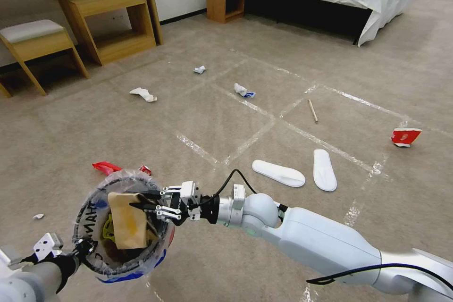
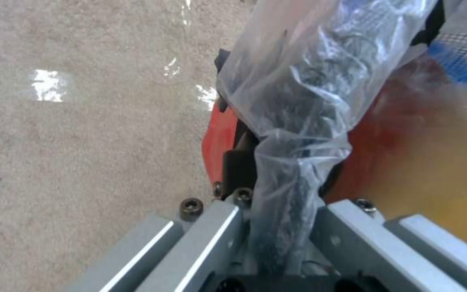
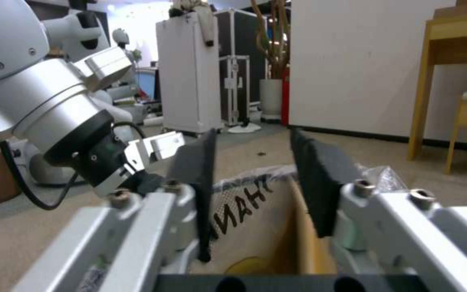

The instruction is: Pick up the trash bin and place the garbage on the floor into it.

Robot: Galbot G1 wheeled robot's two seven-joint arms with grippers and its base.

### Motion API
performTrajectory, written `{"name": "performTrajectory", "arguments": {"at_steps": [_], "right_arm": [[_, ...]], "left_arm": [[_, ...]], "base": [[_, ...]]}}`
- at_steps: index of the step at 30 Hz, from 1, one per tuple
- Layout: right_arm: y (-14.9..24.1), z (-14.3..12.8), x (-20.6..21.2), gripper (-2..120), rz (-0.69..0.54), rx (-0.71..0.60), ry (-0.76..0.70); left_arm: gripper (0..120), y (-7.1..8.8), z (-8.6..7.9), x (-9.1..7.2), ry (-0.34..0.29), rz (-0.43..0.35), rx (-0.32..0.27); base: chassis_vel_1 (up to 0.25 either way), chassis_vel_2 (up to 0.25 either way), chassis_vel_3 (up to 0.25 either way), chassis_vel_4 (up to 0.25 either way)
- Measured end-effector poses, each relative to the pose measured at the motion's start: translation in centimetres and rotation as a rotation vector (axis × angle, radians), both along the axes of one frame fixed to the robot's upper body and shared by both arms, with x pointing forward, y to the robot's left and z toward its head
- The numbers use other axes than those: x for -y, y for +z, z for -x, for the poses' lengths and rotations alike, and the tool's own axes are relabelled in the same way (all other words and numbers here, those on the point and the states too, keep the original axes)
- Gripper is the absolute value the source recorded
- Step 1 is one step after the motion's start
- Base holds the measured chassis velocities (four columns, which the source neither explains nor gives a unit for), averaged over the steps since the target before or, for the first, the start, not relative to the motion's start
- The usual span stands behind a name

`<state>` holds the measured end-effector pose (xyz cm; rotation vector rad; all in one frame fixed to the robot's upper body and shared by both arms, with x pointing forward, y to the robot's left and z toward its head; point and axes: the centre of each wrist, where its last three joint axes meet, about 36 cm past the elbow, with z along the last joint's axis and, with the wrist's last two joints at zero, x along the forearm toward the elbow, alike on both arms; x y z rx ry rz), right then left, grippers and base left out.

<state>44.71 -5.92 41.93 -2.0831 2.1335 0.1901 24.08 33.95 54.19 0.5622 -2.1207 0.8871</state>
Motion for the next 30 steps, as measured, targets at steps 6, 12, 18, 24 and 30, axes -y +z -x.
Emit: {"name": "performTrajectory", "arguments": {"at_steps": [6, 12, 18, 24, 30], "right_arm": [[0.2, 0.1, -0.1, 64, 0.002, 0.001, 0.002], [0.3, 0.3, 0.0, 82, -0.001, -0.001, 0.002], [1.4, 0.4, 0.7, 99, -0.017, 0.004, -0.005], [3.8, 0.0, 1.7, 100, -0.064, 0.025, -0.035], [9.0, -2.5, 5.8, 100, -0.201, 0.070, -0.329]], "left_arm": [[0, 0.1, 0.0, 0.0, -0.003, -0.007, 0.000], [0, 0.2, 0.1, 0.0, -0.004, -0.008, -0.001], [0, 0.1, 0.1, 0.0, -0.003, -0.007, -0.003], [0, 0.1, 0.1, 0.0, -0.001, -0.009, -0.005], [0, 0.2, 0.2, 0.0, 0.002, -0.010, -0.002]], "base": [[0.000, 0.000, 0.000, 0.000], [0.000, 0.000, 0.000, 0.000], [0.000, 0.000, 0.000, 0.000], [0.000, 0.000, 0.000, 0.000], [0.000, 0.000, 0.000, 0.000]]}}
